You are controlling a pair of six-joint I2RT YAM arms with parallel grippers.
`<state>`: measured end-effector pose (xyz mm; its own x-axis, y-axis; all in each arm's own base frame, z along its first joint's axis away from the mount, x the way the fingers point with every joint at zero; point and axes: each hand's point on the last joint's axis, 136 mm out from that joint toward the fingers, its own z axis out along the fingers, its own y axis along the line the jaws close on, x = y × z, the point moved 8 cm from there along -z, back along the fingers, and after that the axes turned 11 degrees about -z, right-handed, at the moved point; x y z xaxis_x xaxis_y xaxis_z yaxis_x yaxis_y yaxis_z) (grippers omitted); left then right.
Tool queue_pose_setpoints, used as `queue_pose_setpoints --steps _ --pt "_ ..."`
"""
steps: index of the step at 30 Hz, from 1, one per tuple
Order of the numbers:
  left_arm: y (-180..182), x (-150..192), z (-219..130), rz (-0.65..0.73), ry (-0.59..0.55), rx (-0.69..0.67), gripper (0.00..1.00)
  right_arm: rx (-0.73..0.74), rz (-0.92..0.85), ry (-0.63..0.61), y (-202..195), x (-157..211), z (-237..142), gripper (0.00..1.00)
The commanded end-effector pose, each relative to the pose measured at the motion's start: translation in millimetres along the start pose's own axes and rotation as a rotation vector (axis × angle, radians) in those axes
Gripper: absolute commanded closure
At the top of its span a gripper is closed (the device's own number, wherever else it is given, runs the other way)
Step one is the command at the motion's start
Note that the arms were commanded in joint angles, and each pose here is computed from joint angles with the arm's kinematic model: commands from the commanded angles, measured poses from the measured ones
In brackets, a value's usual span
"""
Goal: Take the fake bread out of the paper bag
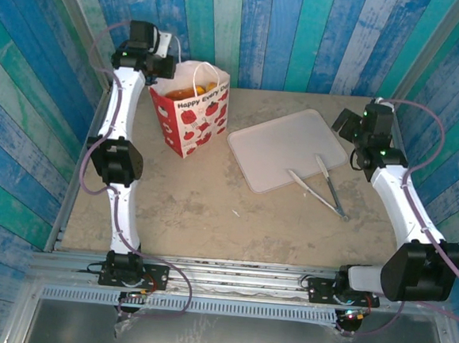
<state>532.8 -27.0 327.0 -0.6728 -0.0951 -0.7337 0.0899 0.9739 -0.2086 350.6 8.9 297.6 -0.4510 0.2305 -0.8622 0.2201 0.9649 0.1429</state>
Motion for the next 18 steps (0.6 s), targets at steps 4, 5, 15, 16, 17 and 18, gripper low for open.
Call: queue_pose_setpoints --steps 4,5,15,16,17,18 --pt "5 11 12 0.063 0.06 -0.04 0.7 0.013 0.018 -0.034 -3 -3 -6 0.0" --pt "6 13 13 0.072 0.072 -0.044 0.7 0.013 0.017 -0.035 -3 -3 -7 0.0" --pt "12 26 22 0.129 0.14 -0.078 0.65 0.009 0.015 -0.045 -3 -6 -10 0.0" --pt "13 26 22 0.128 0.14 -0.081 0.65 0.009 0.015 -0.044 -2 -6 -9 0.0" --pt "13 25 22 0.132 0.134 -0.082 0.65 0.009 0.016 -0.045 -3 -6 -10 0.0" --pt "13 24 23 0.13 0.13 -0.084 0.66 0.009 0.015 -0.044 -3 -5 -10 0.0"
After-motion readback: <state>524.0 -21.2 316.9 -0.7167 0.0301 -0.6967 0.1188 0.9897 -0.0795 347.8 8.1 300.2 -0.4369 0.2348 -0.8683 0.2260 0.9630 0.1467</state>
